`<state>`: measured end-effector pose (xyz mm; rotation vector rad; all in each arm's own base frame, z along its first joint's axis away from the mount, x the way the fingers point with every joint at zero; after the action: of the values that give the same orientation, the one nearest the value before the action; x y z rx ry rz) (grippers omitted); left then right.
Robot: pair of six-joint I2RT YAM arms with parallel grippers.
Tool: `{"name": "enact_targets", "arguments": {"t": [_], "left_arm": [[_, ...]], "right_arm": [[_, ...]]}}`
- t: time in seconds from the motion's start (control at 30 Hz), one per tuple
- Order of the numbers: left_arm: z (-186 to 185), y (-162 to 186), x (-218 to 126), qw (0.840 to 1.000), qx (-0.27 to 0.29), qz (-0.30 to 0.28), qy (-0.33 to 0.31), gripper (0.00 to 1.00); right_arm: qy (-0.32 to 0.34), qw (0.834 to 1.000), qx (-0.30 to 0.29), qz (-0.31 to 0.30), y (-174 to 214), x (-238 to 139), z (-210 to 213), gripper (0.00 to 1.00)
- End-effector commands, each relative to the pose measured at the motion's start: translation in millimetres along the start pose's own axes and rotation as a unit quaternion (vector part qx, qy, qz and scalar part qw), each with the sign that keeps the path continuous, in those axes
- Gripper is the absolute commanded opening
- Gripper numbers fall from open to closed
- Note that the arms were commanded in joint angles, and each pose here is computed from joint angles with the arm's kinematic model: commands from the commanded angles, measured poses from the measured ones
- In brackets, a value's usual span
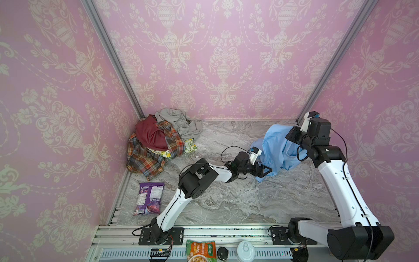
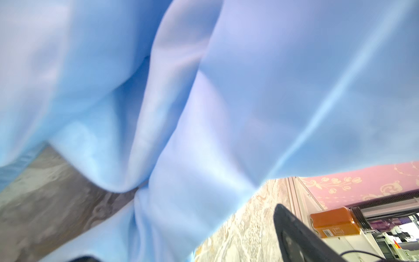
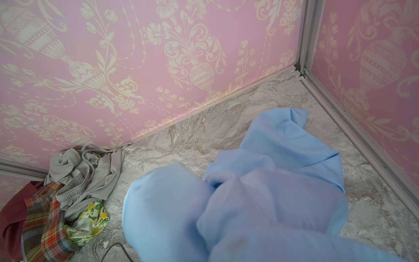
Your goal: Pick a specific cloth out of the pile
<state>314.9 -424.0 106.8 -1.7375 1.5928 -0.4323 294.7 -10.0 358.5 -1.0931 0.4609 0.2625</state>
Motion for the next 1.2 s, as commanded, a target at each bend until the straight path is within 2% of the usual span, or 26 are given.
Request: {"name": "enact_targets", "arguments": {"t": [0.0, 0.13, 0.3, 0.53, 0.83, 1.17], "left_arm": [[-13.9, -17.9, -19.0, 0.999, 0.004, -0.037, 0.039, 0.92], [-10.0, -13.8, -35.9, 0.998, -0.011, -0.053, 0.035, 0.90], [-9.7, -14.8, -54.4, 0.997, -0.004, -0.070, 0.017, 0.90], [-13.8, -25.4, -48.4, 0.995, -0.014, -0.087, 0.036, 0.89], [-31.7, -29.6, -37.1, 0.994, 0.000, -0.087, 0.059, 0.87], [-45.6, -26.7, -66.5, 0.996, 0.042, -0.081, 0.020, 0.88]], "right_arm": [[-0.007, 1.000, 0.005, 0.002, 7.7, -1.0, -1.9, 0.00], [0.004, 0.999, 0.001, 0.032, 26.9, 7.2, -10.8, 0.00], [0.017, 0.998, -0.003, 0.064, 47.7, 18.4, -20.1, 0.00], [0.017, 0.991, 0.008, 0.129, 82.2, 43.7, -32.3, 0.00], [0.035, 0.974, 0.017, 0.222, 117.9, 93.4, -45.3, 0.00], [0.080, 0.945, 0.018, 0.318, 154.6, 147.7, -61.2, 0.00]]}}
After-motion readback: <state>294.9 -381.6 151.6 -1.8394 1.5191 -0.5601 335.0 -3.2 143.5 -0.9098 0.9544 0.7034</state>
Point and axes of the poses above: each gripper's point midway between its finger pads, its own x axis out along the fingers, its own z axis along the line the jaws close on, y = z × x, the point moved 10 cm from there along -x, back along the fingers, and after that the axes turned 1 degree about x, right-handed, at the moved point
